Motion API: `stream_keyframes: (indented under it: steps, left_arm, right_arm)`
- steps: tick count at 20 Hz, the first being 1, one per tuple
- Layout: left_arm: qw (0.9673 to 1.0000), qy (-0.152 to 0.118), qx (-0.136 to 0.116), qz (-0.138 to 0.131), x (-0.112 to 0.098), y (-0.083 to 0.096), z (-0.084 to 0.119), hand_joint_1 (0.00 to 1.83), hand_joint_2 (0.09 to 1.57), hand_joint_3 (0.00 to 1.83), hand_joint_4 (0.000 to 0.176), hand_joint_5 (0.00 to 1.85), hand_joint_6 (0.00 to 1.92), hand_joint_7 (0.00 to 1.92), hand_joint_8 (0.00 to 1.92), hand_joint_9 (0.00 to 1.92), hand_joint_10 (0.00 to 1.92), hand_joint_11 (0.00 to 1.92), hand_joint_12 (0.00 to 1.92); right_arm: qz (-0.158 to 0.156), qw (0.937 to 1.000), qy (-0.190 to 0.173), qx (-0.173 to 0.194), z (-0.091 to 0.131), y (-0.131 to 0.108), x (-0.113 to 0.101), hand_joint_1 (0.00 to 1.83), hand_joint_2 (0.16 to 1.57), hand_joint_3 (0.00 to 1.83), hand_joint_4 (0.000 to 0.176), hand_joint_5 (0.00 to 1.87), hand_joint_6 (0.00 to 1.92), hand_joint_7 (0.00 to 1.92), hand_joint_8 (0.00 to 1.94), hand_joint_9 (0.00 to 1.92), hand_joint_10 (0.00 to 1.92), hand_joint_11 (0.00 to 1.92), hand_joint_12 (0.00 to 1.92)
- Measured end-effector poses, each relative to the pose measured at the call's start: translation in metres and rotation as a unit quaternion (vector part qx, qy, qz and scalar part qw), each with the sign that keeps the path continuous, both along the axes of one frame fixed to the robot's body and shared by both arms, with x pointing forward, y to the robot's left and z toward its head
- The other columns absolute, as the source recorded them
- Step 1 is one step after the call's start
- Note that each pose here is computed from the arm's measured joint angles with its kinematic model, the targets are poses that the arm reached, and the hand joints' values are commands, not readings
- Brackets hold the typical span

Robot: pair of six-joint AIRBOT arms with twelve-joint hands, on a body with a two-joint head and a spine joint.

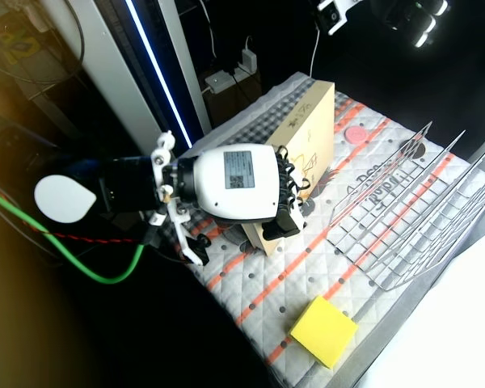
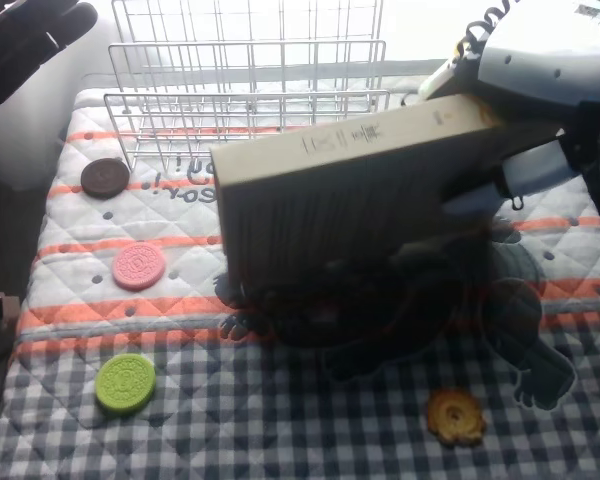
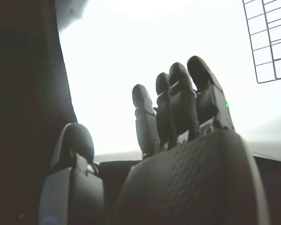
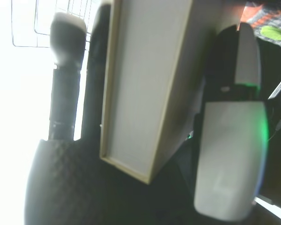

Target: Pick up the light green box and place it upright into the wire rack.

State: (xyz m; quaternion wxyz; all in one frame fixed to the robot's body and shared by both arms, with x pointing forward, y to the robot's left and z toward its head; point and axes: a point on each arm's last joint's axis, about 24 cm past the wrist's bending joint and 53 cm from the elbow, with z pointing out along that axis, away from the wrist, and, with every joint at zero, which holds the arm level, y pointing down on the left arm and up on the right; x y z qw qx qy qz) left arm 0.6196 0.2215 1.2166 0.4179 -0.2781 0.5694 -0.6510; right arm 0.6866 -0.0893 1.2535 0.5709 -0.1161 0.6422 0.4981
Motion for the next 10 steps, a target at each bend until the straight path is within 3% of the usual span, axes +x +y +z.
stream_keyframes:
  steps: [3,4,6,8,10]
  left_arm:
    - [1.0000,0.000,0.000,0.000,0.000,0.000,0.000,0.44,1.07,0.00,0.099,0.51,0.00,0.36,0.00,0.33,0.00,0.01,0.63]
    - [1.0000,0.000,0.000,0.000,0.000,0.000,0.000,0.42,1.07,0.00,0.110,0.49,0.00,0.36,0.00,0.33,0.00,0.01,0.62]
    - [1.0000,0.000,0.000,0.000,0.000,0.000,0.000,0.42,1.07,0.00,0.112,0.49,0.00,0.37,0.00,0.33,0.00,0.02,0.62]
    - [1.0000,0.000,0.000,0.000,0.000,0.000,0.000,0.41,1.07,0.00,0.133,0.48,0.00,0.37,0.00,0.33,0.00,0.02,0.62]
    - [1.0000,0.000,0.000,0.000,0.000,0.000,0.000,0.44,1.07,0.00,0.126,0.48,0.00,0.37,0.00,0.32,0.00,0.00,0.62]
  right_arm:
    - [0.008,0.9992,-0.006,0.039,0.016,-0.001,-0.004,1.15,1.11,0.00,0.000,0.98,0.96,1.52,0.18,1.53,0.50,1.27,1.13]
    - [0.008,0.9991,-0.008,0.041,0.018,-0.002,-0.004,1.15,1.11,0.00,0.000,0.99,0.94,1.56,0.12,1.57,0.43,1.28,1.14]
    - [0.004,0.9990,-0.008,0.043,0.019,-0.006,-0.003,1.15,1.13,0.00,0.000,0.96,1.00,1.56,0.05,1.58,0.36,1.28,1.13]
    - [-0.003,0.9983,-0.007,0.058,0.026,-0.014,-0.001,1.14,1.13,0.00,0.000,0.95,1.01,1.54,0.02,1.62,0.25,1.35,0.95]
    - [-0.006,0.9974,-0.016,0.069,0.035,-0.023,-0.002,1.13,1.15,0.00,0.000,0.91,1.07,1.54,0.01,1.63,0.23,1.34,0.90]
